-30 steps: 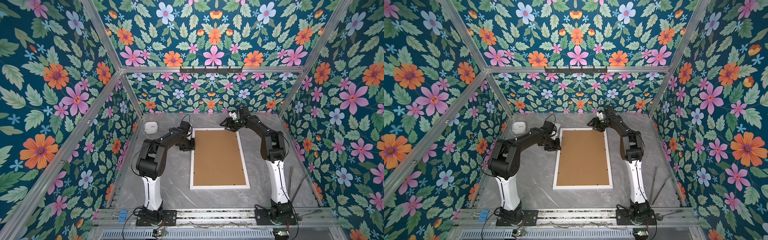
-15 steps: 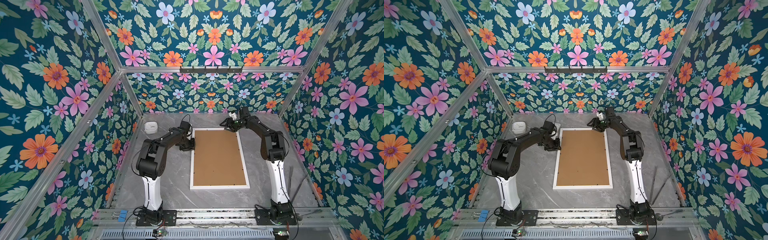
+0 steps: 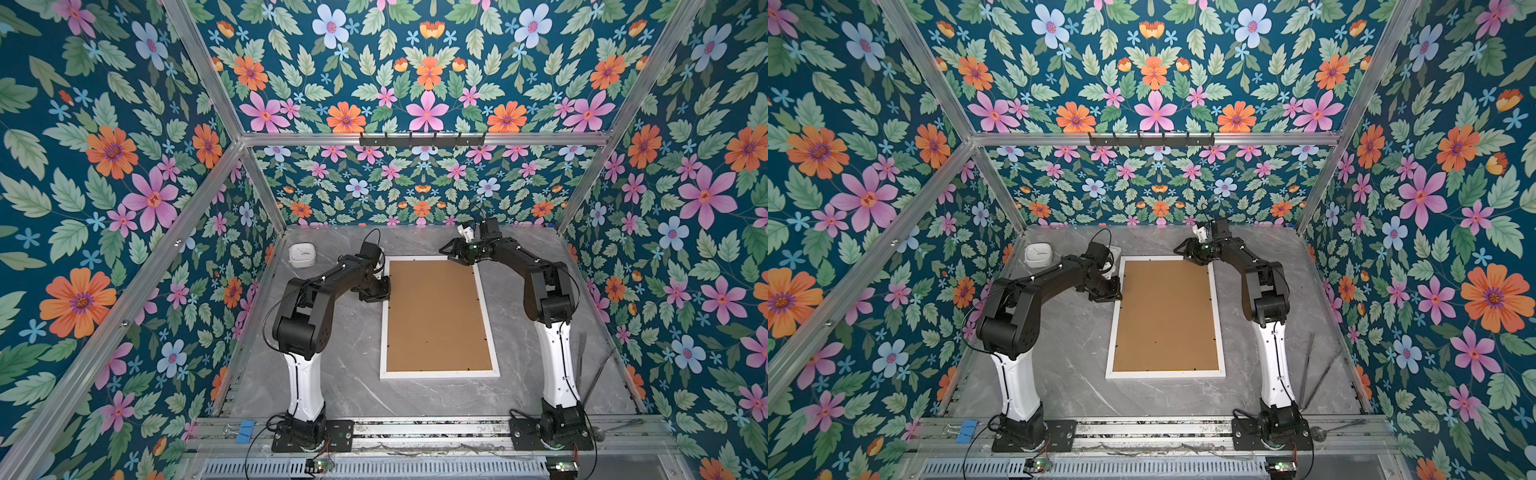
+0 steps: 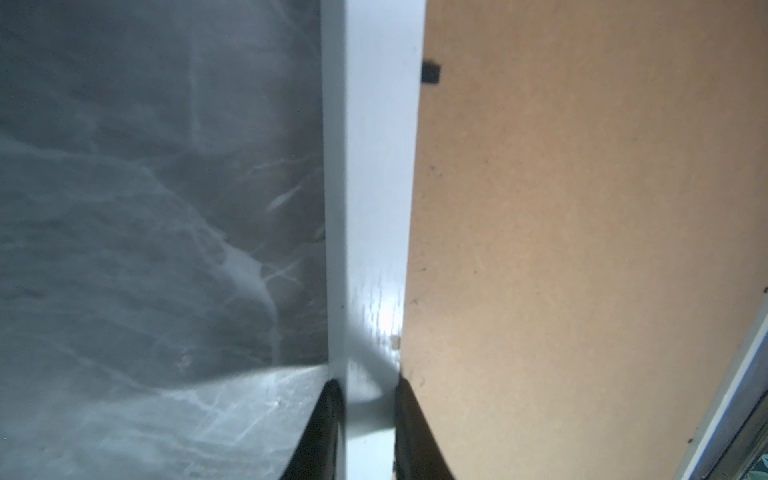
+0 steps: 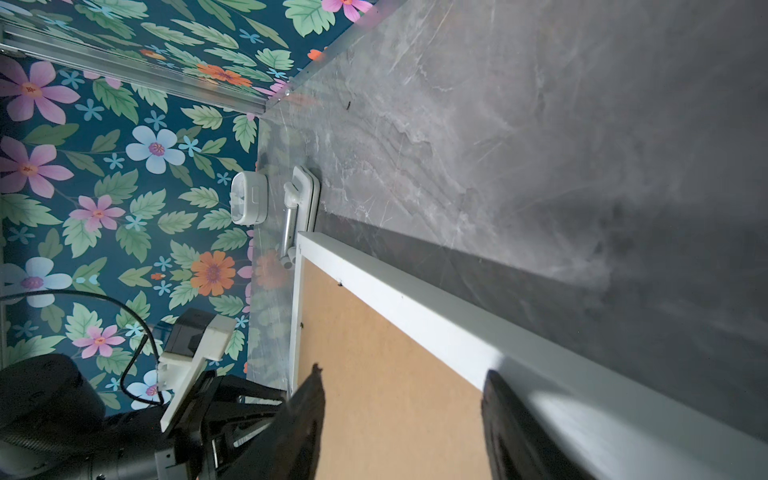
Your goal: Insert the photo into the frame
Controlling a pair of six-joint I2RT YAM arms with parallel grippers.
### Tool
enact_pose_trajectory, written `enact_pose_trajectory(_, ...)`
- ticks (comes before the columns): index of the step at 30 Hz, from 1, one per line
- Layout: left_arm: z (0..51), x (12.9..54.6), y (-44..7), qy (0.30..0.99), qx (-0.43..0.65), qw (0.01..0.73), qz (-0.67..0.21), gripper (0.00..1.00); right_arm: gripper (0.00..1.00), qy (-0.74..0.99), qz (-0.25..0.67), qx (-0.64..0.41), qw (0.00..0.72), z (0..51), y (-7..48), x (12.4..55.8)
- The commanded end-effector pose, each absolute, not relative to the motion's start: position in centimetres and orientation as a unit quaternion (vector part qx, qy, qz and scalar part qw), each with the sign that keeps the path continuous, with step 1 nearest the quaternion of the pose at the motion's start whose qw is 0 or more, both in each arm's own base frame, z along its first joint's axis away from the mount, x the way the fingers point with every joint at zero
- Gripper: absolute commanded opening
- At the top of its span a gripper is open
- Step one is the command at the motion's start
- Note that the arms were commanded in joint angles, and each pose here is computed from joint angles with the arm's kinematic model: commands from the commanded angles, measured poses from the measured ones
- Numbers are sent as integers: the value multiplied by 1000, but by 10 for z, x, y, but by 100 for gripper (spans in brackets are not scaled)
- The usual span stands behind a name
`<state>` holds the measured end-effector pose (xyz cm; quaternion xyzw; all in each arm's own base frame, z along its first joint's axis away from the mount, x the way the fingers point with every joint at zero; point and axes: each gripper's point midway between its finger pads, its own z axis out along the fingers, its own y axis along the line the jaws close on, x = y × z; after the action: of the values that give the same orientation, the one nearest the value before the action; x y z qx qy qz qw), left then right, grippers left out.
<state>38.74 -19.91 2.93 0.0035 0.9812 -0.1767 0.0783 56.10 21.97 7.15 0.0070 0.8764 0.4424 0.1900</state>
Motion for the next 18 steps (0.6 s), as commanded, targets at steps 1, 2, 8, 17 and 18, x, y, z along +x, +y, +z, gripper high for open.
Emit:
enact_pose_trajectory(1,8,372,-184,990,-16,45,-130,14,60,898,418,39,135,46,214,538)
enact_pose_trajectory(2,8,372,-184,990,-17,44,-131,14,60,898,417,39,133,44,214,536)
enact_pose_trajectory(8,8,372,-185,990,-16,44,-132,14,60,901,413,40,122,36,212,527)
enact_pose_trajectory(17,6,372,-185,990,-19,42,-134,14,59,904,409,41,116,29,212,517)
enact_pose_trajectory(18,7,373,-185,990,-19,43,-134,14,59,904,409,40,118,31,211,518)
